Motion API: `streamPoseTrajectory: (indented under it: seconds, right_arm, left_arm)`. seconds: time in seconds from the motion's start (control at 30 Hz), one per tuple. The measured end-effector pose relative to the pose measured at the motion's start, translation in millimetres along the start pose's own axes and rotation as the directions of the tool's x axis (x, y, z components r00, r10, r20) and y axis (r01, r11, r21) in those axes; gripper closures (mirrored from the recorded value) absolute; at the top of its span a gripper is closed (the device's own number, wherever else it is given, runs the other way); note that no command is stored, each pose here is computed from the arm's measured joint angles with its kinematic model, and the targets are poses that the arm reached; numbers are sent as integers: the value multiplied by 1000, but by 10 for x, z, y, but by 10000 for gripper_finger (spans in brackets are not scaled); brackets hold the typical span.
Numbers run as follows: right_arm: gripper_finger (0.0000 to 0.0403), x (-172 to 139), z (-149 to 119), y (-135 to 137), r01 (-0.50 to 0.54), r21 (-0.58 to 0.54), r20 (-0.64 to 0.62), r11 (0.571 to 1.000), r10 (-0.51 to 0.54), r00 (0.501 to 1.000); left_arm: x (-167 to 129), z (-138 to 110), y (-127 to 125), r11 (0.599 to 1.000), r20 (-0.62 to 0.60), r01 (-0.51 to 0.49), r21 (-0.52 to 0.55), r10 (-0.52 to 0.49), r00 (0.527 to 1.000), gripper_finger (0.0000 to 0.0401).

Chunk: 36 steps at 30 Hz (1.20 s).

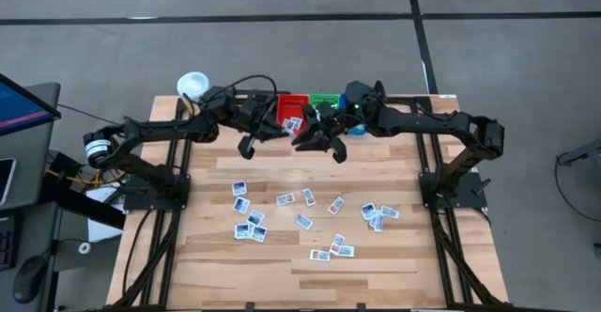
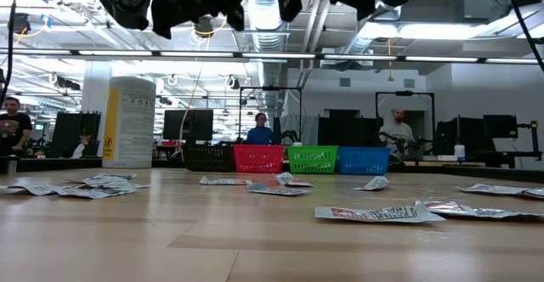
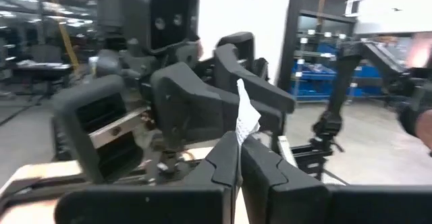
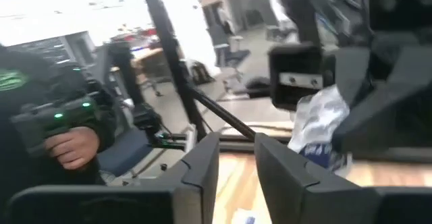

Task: Pick & Place First Aid Supplies
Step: Put the alcohol pad into the red bin

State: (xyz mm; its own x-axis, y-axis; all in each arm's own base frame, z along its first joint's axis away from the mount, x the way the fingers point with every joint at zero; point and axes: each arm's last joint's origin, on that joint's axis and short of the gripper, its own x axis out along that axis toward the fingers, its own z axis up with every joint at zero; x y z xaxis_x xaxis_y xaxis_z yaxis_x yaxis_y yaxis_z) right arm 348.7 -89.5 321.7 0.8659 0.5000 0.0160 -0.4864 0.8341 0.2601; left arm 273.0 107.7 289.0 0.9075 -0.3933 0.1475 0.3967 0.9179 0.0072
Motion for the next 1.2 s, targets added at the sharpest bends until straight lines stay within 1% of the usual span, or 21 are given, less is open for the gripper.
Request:
streamPoseTrajectory:
  seconds: [0.13,0.23,0.33,0.43,0.5,0.57,0.63,0.77,0.83,0.9,1.1,1.13,1.17,1.2]
  right_arm:
    - [295,-89,-49,-109,78,59,-42,995,-75,996]
    - [290,-158,-120,-181,128,80,-103,989,-119,987]
    - [291,-210,-206,-235,206,84,-172,975,-190,967]
    - [294,-261,-296,-275,292,74,-249,953,-266,931]
    - [295,-285,-368,-285,357,67,-312,932,-320,895]
    - [295,-312,-437,-290,421,59,-376,905,-371,849]
    - [295,-345,-503,-290,477,57,-438,877,-408,801]
    - [295,-410,-617,-274,567,63,-550,821,-446,706]
    - [295,-443,-667,-260,604,60,-601,795,-454,658]
    - [296,-473,-712,-243,631,57,-646,773,-454,614]
    - [296,-560,-823,-179,694,40,-759,719,-430,490]
    - [296,-573,-839,-166,700,39,-774,713,-422,472]
    - [296,-579,-854,-150,704,39,-788,709,-412,457]
    - [296,-586,-866,-136,710,41,-800,703,-402,445]
  left_arm:
    - [-136,-55,98,997,-13,-74,-10,74,997,392]
    - [-241,-103,170,987,-20,-157,-13,157,987,393]
    - [-343,-171,232,960,-26,-279,14,279,960,390]
    - [-420,-242,278,909,-31,-414,47,416,909,385]
    - [-455,-292,319,866,-37,-496,66,499,866,383]
    - [-462,-361,367,832,-52,-548,86,553,832,383]
    - [-457,-461,416,812,-80,-572,115,581,810,384]
    - [-441,-724,511,795,-161,-590,140,607,779,385]
    - [-437,-849,563,784,-199,-607,131,621,758,385]
    - [-424,-955,622,781,-228,-612,122,622,749,385]
    - [-377,-1184,746,781,-288,-616,101,616,733,385]
    - [-375,-1203,765,769,-292,-631,106,631,719,385]
    - [-379,-1215,779,745,-294,-657,115,657,694,385]
    - [-389,-1224,791,714,-294,-689,128,691,661,385]
